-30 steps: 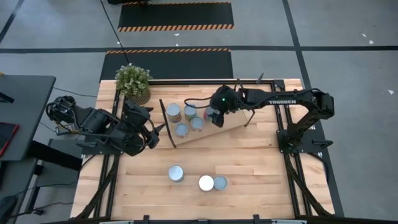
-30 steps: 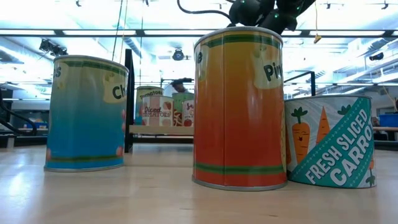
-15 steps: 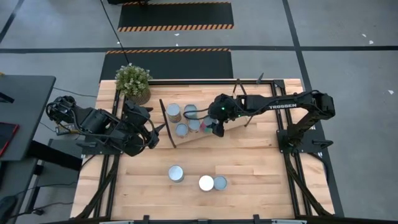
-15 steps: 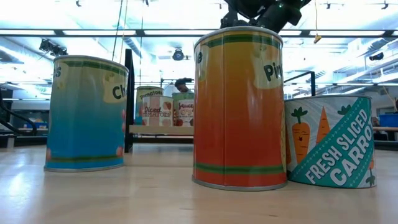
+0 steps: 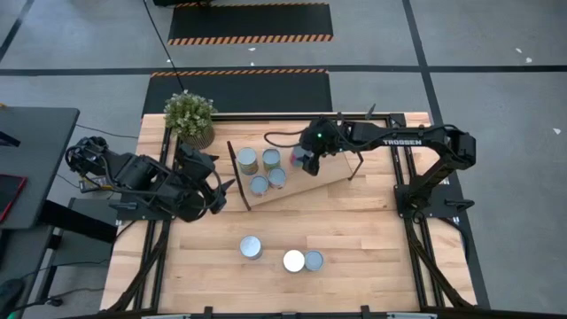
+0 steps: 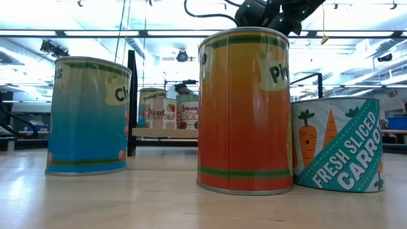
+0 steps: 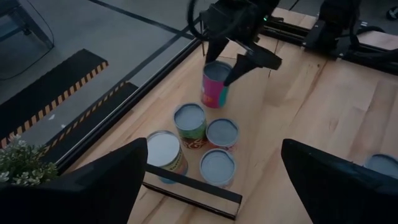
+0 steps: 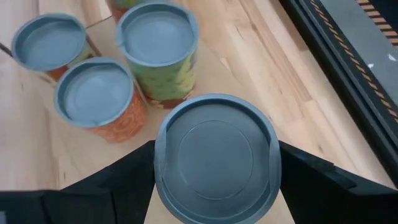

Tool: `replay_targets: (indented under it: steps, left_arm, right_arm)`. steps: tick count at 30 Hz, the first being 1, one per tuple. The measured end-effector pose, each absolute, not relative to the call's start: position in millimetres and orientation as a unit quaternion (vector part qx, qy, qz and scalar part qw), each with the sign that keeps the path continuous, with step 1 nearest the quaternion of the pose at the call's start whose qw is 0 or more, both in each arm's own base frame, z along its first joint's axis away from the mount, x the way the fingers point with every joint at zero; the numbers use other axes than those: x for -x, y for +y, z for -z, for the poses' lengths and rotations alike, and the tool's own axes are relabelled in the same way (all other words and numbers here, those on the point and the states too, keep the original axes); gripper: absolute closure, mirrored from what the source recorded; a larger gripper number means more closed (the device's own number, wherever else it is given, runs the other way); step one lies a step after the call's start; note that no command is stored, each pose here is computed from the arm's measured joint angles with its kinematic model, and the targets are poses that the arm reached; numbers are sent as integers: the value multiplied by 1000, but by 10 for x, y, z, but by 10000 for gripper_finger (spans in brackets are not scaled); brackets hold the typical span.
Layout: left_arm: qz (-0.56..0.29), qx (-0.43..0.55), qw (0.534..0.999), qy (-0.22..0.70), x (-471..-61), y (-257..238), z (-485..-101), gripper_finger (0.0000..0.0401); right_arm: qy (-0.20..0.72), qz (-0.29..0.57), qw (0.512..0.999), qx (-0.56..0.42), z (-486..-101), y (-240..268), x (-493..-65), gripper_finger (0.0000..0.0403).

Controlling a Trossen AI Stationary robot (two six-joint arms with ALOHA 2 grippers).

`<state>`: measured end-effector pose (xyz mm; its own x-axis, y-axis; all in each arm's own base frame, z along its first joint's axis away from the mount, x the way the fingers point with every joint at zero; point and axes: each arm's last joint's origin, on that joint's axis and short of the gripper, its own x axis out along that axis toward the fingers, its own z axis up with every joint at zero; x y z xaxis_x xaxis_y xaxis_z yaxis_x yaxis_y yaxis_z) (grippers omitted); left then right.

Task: Pick and place cans onto a shelf
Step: Put the canned chicken soup on the shelf, then put the canned pineapple on the shelf

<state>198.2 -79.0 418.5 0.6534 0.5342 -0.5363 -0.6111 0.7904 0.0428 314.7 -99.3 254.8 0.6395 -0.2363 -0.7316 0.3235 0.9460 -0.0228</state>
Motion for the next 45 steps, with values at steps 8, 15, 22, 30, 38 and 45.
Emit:
replay_targets:
  steps: [8, 15, 22, 30, 38, 45]
  left_arm:
    - [-332, 70, 901, 272, -2011, -712, -4185, 26]
    - [-321, 85, 899, 286, -2020, -700, -4177, 26]
    - [-316, 89, 899, 291, -2022, -704, -4173, 26]
    - [-316, 88, 899, 291, -2020, -705, -4174, 26]
    - [-305, 90, 899, 300, -2021, -713, -4169, 26]
    - [-284, 95, 899, 320, -2021, -727, -4159, 26]
  right_arm:
    - [413, 148, 895, -78, -2536, -1089, -3392, 101]
    - [463, 139, 872, -74, -2422, -1175, -3660, 101]
    - [460, 132, 876, -58, -2421, -1197, -3697, 98]
    - [471, 126, 872, -43, -2389, -1258, -3666, 46]
    - [468, 133, 873, -45, -2524, -1237, -3584, 12]
    - [477, 160, 860, -83, -2689, -1152, -3428, 9]
